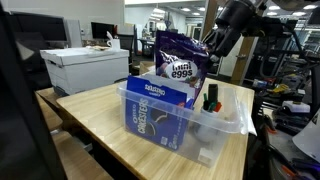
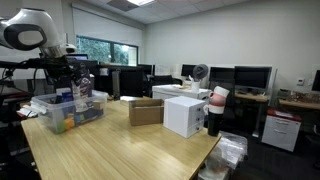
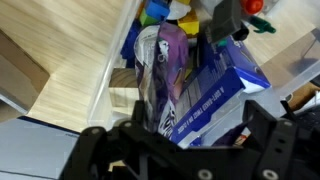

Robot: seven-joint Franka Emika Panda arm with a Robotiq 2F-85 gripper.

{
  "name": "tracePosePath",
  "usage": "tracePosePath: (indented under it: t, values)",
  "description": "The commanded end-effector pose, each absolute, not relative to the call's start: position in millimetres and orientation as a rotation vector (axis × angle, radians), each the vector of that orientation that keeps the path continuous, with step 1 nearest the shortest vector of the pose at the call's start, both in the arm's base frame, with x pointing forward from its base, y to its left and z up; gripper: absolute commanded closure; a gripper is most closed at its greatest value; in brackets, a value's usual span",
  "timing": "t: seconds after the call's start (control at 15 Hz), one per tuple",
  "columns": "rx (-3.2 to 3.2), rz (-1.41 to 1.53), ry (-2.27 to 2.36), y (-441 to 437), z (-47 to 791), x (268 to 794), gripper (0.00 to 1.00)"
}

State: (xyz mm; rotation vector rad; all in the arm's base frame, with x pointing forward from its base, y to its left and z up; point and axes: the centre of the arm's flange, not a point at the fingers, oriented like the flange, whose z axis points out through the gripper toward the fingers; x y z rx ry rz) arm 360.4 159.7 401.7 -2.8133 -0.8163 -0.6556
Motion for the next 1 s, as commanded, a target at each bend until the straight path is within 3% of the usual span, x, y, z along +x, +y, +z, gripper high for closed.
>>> tracePosePath:
  t: [0.0, 0.67, 0.73, 0.8, 0.93]
  values:
    - [-2.889, -0.688, -0.757, 160, 377, 383, 0.00]
    - [-2.966, -0.608, -0.696, 161, 346, 402, 0.00]
    - [-2.970, -0.602, -0.701, 163, 344, 401, 0.02]
    - [-2.973, -0.596, -0.709, 164, 343, 401, 0.26]
    - [-2.978, -0.579, -0.708, 165, 344, 401, 0.27]
